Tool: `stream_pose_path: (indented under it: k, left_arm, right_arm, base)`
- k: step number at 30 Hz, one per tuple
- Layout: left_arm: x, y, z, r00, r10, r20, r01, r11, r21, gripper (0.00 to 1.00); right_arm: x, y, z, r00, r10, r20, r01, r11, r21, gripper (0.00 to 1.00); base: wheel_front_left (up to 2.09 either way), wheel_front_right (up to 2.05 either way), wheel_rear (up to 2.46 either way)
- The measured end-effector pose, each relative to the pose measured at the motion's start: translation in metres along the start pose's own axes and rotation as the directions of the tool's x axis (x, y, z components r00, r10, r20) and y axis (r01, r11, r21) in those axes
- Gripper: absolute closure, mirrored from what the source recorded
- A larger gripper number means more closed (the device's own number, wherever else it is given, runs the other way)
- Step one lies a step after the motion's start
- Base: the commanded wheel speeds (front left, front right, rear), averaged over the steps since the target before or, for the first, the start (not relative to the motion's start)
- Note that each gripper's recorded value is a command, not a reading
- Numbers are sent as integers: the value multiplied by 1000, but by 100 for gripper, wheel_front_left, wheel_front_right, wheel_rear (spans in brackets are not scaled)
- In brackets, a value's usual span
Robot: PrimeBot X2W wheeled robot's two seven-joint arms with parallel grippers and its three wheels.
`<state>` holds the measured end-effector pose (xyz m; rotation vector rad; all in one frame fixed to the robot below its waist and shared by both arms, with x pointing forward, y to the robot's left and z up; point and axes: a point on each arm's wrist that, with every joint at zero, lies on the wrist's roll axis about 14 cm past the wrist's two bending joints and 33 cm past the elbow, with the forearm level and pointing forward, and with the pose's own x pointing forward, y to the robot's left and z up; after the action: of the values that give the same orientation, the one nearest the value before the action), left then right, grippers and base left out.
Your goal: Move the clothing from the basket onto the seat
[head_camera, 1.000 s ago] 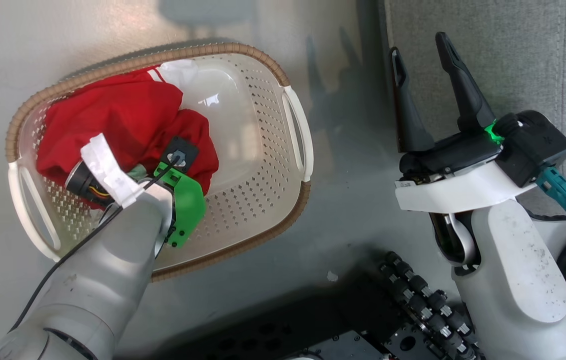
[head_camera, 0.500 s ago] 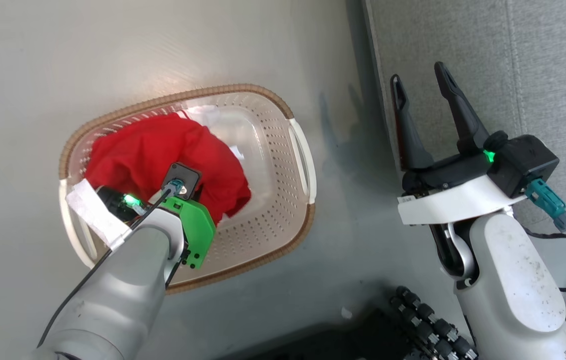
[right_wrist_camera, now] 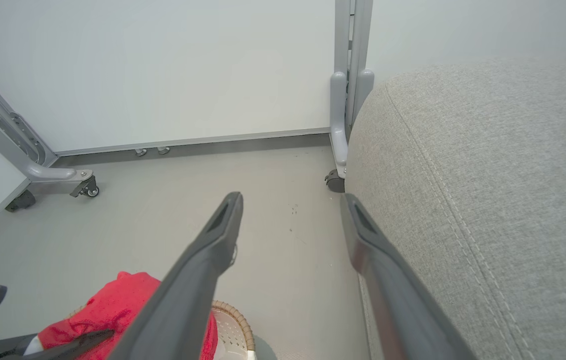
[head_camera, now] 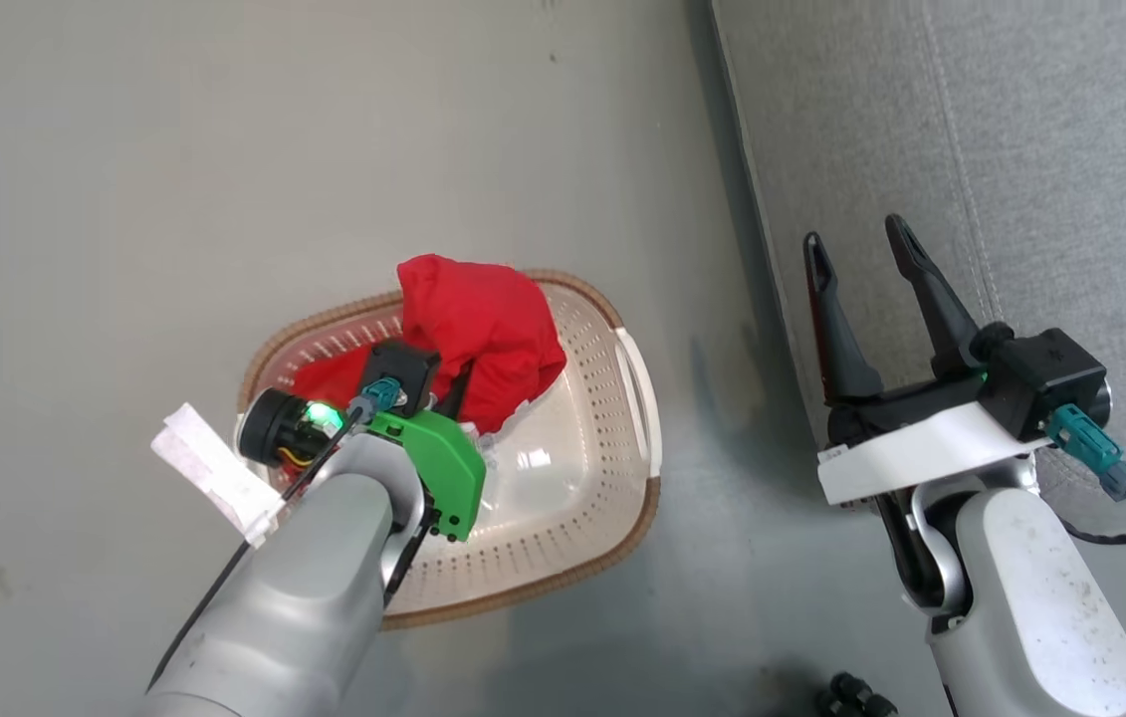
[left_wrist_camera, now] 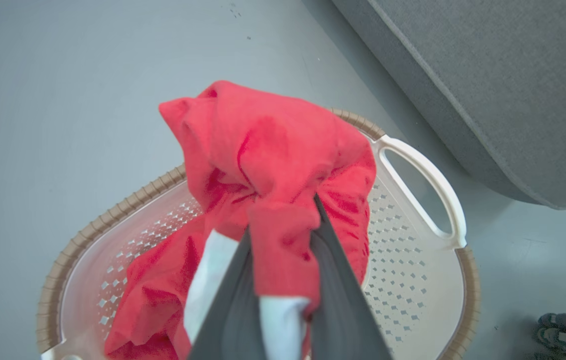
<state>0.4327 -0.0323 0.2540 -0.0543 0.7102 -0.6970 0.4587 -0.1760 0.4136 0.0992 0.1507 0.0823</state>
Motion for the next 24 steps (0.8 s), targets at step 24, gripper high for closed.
stream_pose_path:
  k: [24]
  left_arm:
    - [-167, -14, 207, 725, 55, 687, -133, 989, 61, 100]
  right_arm:
    - [-54, 37, 74, 990, 75, 122, -75, 997, -6, 0]
  base:
    - [0, 0, 0]
